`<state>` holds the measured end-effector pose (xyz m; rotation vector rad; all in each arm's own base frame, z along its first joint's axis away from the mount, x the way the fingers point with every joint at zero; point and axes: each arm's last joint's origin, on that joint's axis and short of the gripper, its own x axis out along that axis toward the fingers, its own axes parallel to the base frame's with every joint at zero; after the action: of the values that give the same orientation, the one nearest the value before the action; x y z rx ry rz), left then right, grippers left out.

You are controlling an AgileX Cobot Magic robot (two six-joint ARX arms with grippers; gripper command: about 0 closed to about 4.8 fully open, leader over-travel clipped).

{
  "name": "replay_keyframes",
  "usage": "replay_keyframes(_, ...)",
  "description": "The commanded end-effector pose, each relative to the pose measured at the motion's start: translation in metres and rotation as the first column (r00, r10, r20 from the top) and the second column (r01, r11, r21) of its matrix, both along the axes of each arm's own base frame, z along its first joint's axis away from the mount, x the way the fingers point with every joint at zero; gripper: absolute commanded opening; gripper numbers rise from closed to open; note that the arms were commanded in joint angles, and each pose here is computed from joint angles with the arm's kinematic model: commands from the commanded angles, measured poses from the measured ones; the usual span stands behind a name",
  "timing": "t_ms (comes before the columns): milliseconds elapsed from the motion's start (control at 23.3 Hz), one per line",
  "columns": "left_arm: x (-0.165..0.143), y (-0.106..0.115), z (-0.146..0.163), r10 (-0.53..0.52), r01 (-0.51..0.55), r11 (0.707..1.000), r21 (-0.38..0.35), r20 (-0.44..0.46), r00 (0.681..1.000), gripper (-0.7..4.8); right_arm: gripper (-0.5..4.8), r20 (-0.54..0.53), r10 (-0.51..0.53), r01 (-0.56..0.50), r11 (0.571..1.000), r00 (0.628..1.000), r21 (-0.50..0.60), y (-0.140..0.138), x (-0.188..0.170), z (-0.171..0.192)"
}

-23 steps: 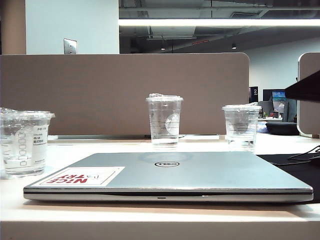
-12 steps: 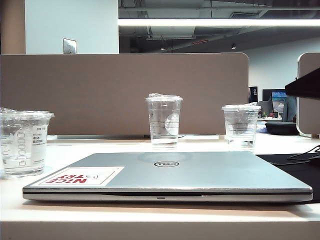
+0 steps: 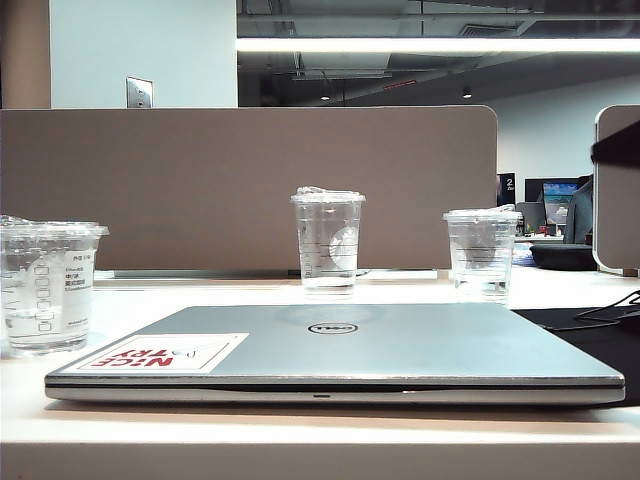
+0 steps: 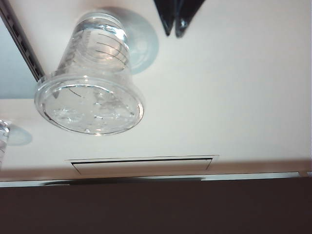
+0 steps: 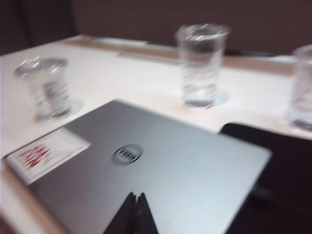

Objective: Pick up the coffee cup on the left and place it on the left side of the laptop.

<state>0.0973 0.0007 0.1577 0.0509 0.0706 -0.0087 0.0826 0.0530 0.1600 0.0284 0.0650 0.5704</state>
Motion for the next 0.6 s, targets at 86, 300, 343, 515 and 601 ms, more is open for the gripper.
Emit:
replay_keyframes(86, 0.000, 0.000, 0.002, 0.003, -0.003, 1.000, 0.001, 0.011, 1.000, -0.05, -0.04, 0.025, -0.145, 0.144, 0.989, 0.989, 0.016, -0.013, 0.006, 0.002)
replay_keyframes(300, 0.000, 0.000, 0.002, 0.003, -0.003, 1.000, 0.001, 0.011, 1.000, -0.05, -0.04, 0.025, -0.244, 0.244, 0.970, 0.969, 0.016, -0.022, 0.010, 0.002)
replay_keyframes(343, 0.000, 0.000, 0.002, 0.004, -0.004, 1.000, 0.001, 0.010, 1.000, -0.05, -0.04, 0.025, -0.260, 0.260, 0.966, 0.965, 0.016, -0.023, 0.010, 0.002)
replay_keyframes(515, 0.000, 0.000, 0.002, 0.008, -0.008, 1.000, 0.001, 0.010, 1.000, -0.05, -0.04, 0.025, -0.328, 0.327, 0.945, 0.944, 0.016, -0.030, 0.012, 0.002)
replay_keyframes(601, 0.000, 0.000, 0.002, 0.011, -0.011, 1.000, 0.001, 0.010, 1.000, -0.05, -0.04, 0.025, -0.357, 0.356, 0.934, 0.934, 0.016, -0.033, 0.013, 0.002)
